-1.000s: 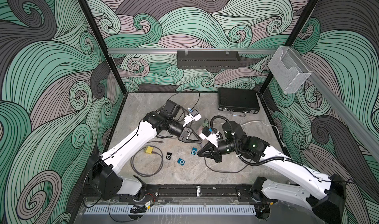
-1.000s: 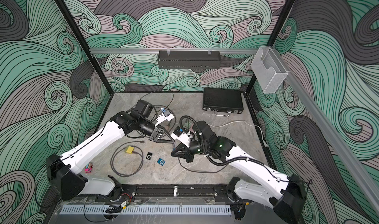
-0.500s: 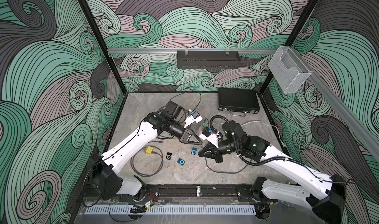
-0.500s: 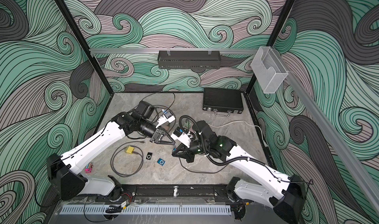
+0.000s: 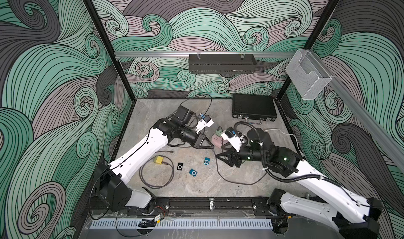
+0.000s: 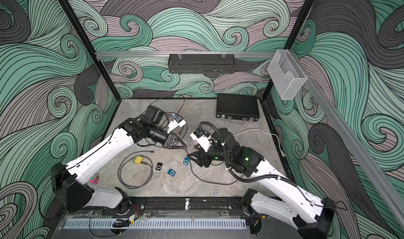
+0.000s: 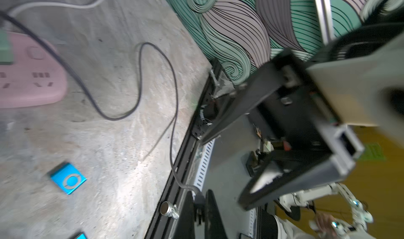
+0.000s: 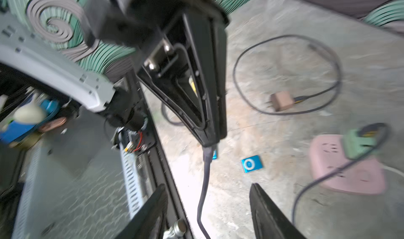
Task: Charge mp3
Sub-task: Pick up the charging cable from the center of the board.
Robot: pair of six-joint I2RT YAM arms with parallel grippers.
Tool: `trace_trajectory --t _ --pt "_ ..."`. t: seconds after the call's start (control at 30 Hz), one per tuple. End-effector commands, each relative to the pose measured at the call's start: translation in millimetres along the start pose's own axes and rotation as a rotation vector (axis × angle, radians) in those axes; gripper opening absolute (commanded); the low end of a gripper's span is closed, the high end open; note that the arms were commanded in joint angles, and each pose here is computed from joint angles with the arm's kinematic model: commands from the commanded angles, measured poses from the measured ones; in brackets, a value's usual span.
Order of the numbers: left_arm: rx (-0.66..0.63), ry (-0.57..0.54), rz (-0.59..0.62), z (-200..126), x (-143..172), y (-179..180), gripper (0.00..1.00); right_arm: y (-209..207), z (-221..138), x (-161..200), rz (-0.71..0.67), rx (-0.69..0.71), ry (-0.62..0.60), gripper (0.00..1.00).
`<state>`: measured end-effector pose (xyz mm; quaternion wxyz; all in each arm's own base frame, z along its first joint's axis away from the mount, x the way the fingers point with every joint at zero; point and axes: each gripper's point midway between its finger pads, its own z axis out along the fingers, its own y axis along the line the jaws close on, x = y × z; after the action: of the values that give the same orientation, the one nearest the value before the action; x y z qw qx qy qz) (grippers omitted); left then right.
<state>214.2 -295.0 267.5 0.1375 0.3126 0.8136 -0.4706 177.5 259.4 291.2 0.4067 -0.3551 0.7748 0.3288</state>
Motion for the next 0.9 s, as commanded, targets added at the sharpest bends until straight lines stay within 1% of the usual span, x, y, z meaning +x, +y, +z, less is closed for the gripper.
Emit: trace_trajectory --t 0.0,0.03,0.1,0.17,0.2,0.27,0.33,0.43,0.53,0.6,0.73,0.8,0.87 --pt "-0.226 -0.23 -0.054 -20.2 -55.8 29.7 0.01 -40.9 -47.9 -42.3 0.201 0.275 -0.227 0.58" --pt "-0.268 -0.298 -0.082 -24.7 -67.9 35.5 0.0 -43.4 -56.2 -48.3 0.278 0.283 -0.285 0.56" --pt "-0.266 -0.417 -0.119 -30.9 -86.4 35.5 0.01 -43.7 -62.1 -53.2 0.396 0.264 -0.351 0.5" --pt "-0.296 -0.513 -0.169 -41.8 -96.2 37.1 0.01 -41.6 -58.6 -54.4 0.487 0.222 -0.385 0.43" --pt "-0.302 -0.558 -0.185 -48.0 -99.4 35.7 0.01 -37.6 -54.1 -59.7 0.526 0.176 -0.419 0.38" --pt "-0.32 -0.649 -0.245 -62.6 -102.1 37.1 0.01 -38.1 -40.5 -55.3 0.603 0.152 -0.425 0.36" --pt "-0.306 -0.71 -0.28 -73.0 -102.4 31.9 0.01 -36.3 -22.1 -51.9 0.646 0.129 -0.424 0.39" --pt "-0.294 -0.778 -0.305 -81.0 -98.7 24.8 0.01 -25.5 0.1 -60.5 0.659 0.063 -0.47 0.4" --pt "-0.258 -0.819 -0.337 -79.7 -93.4 22.0 0.01 -15.1 16.3 -71.9 0.656 0.017 -0.503 0.42" --pt "-0.231 -0.824 -0.353 -75.1 -90.0 19.7 0.02 -10.0 22.9 -76.6 0.655 0.001 -0.518 0.43" --pt "-0.217 -0.808 -0.366 -65.4 -82.7 14.3 0.02 -3.1 27.0 -87.6 0.663 -0.056 -0.597 0.43" --pt "-0.211 -0.82 -0.378 -63.7 -80.2 13.3 0.02 -3.0 28.4 -90.5 0.671 -0.074 -0.632 0.43" --pt "-0.188 -0.837 -0.385 -62.8 -80.0 10.3 0.02 -2.3 33.0 -91.1 0.685 -0.087 -0.639 0.42"
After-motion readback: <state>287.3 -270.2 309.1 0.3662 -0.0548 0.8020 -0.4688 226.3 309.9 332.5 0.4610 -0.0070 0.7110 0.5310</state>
